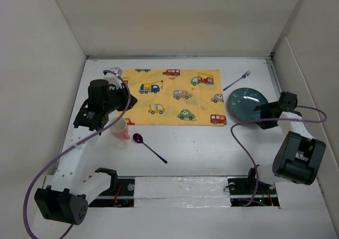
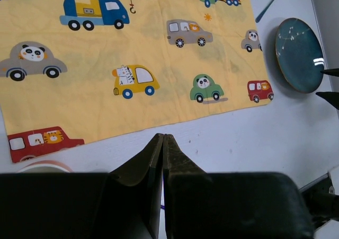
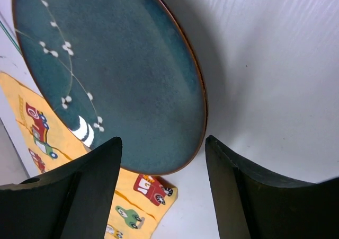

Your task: Set the dinner table for one person

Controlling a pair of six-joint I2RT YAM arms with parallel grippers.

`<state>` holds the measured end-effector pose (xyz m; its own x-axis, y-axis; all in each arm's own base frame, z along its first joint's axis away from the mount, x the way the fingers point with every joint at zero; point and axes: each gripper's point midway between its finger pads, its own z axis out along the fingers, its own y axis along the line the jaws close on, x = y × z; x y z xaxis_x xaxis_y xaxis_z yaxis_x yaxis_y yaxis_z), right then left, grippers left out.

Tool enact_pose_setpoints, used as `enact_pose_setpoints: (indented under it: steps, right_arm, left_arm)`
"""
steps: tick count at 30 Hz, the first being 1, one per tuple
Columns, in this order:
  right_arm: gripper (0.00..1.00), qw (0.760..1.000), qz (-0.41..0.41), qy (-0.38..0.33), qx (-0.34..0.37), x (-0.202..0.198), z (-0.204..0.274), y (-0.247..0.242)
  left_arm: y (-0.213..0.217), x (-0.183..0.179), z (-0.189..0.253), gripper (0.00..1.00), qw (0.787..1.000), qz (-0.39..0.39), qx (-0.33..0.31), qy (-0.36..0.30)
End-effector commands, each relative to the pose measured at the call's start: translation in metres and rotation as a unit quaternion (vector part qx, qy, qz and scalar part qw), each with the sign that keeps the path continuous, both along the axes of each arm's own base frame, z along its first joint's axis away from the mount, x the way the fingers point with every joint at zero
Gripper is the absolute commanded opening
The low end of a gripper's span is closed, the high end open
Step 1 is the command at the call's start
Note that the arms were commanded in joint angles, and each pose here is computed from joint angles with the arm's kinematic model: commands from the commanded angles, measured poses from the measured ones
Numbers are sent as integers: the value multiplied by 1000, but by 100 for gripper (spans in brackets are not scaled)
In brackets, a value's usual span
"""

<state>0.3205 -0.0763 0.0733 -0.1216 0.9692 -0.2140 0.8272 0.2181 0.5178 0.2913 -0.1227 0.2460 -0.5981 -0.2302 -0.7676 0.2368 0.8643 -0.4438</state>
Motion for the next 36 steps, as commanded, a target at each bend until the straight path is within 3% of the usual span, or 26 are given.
enact_pose_setpoints:
  steps: [1, 2, 3, 6, 7, 16, 19, 20, 24, 25, 26, 28, 31, 34, 36]
  right_arm:
    - [69, 1000, -22, -17, 11, 5, -4, -7]
    - [69, 1000, -22, -17, 12, 5, -4, -6]
    - [69, 1000, -22, -18, 12, 6, -4, -7]
    - [67, 999, -30, -18, 21, 2, -11, -6]
    - [67, 999, -36, 7, 35, 1, -32, -8]
    - [54, 995, -47, 29, 78, 7, -61, -12]
    - [40, 993, -63, 34, 90, 5, -67, -13]
    - [29, 993, -65, 32, 92, 5, -67, -12]
    - [6, 994, -81, 8, 78, 1, -51, -18]
    - [2, 994, -82, 0, 69, 2, -43, -20]
    - [0, 995, -81, -46, 29, 9, -6, -30]
    - [0, 995, -78, -62, 13, 11, 9, -34]
    - [0, 983, -57, -169, -39, 24, 87, -38]
    - [0, 961, 29, -262, -79, 45, 168, -8]
    - [0, 939, 127, -309, -80, 64, 210, 42]
  left_arm:
    - [4, 3, 17, 0, 1000, 8, 5, -29]
    - [3, 2, 17, 0, 1000, 7, 1, -29]
    - [2, 2, 17, 9, 1000, 7, -3, -27]
    - [0, 1, 15, 22, 1000, 6, -8, -24]
    - [1, 0, 15, 23, 1000, 5, -7, -25]
    - [5, 5, 18, 24, 999, 16, 4, -30]
    - [6, 6, 18, 23, 999, 17, 6, -30]
    - [6, 6, 17, 23, 999, 18, 8, -27]
    - [6, 8, 9, 23, 1000, 17, 11, -18]
    - [6, 9, 8, 23, 1000, 16, 11, -17]
    - [3, 9, 3, 23, 1000, 12, 9, -8]
    - [2, 11, 1, 23, 1000, 9, 8, -4]
    - [-1, 18, -1, 23, 1000, 4, 8, 9]
    - [-6, 29, -1, 22, 1000, -2, 7, 25]
    - [-9, 36, 9, 23, 1000, -5, 2, 23]
